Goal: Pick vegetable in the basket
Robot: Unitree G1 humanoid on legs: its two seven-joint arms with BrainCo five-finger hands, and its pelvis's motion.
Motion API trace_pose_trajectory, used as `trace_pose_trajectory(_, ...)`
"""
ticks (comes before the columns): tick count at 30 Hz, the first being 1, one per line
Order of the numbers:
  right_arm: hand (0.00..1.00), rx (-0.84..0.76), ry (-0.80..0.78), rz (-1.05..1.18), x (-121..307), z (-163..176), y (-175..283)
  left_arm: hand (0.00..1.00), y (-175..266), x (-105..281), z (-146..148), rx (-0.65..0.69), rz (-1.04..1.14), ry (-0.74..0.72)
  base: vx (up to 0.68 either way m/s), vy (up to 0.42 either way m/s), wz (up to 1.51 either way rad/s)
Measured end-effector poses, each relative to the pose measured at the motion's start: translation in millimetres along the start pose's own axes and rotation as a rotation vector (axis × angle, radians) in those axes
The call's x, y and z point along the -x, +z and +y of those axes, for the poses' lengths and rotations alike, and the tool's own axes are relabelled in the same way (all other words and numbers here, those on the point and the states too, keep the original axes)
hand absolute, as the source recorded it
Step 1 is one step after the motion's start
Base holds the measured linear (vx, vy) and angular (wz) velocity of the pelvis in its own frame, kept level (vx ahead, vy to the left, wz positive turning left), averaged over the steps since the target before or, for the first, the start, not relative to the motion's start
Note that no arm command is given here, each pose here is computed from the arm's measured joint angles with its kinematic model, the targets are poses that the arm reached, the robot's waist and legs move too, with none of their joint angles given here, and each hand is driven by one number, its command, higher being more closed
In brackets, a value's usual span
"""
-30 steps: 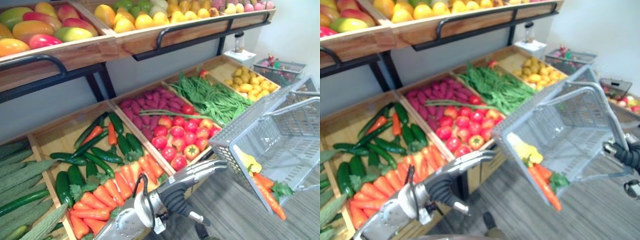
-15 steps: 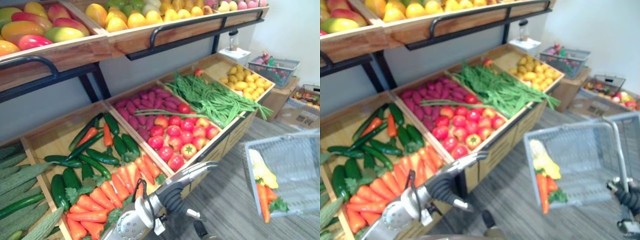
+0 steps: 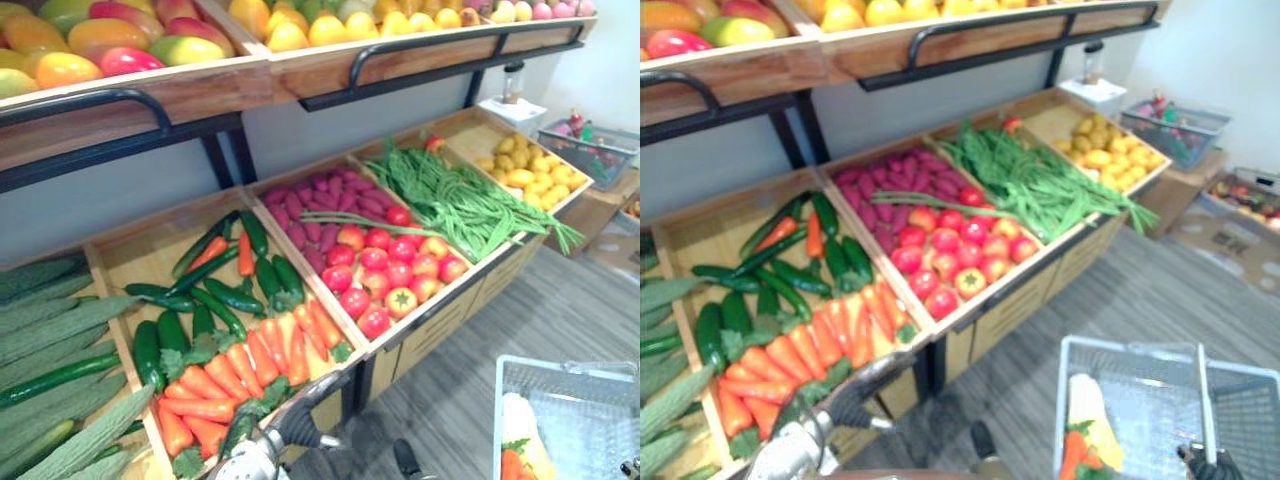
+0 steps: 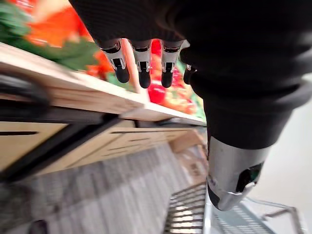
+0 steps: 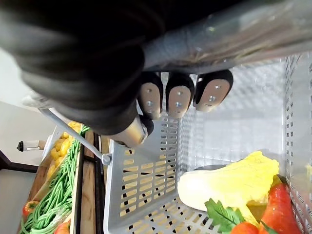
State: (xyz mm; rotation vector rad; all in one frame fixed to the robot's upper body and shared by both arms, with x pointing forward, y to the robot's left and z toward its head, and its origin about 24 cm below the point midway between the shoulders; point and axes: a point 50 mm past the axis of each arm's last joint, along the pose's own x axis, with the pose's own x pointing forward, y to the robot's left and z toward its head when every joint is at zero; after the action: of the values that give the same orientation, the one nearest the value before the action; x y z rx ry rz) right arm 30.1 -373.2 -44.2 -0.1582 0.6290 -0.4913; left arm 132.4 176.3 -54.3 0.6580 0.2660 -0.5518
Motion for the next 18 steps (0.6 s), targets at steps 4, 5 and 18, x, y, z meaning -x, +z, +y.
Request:
trace_pose_trajectory(4,1.00,-0.035,-0.061,0.063,-2,9,-17,0.00,-12,-5,-3,0.046,0.057,0.104,0.03,-0.058,0.37)
trace_pose_trajectory(5,1.00,-0.056,-0.072,0.078,-4,13,-22,0.00,-15,-9,-2,0.067,0.076,0.141,0.01,-0.082,0.56)
trace_pose_trajectory(18,1.00,-0.352,-0.304,0.387,7,56,-91,0.00,-56,-25,10,0.438,0.365,0.590,-0.02,-0.084,0.50)
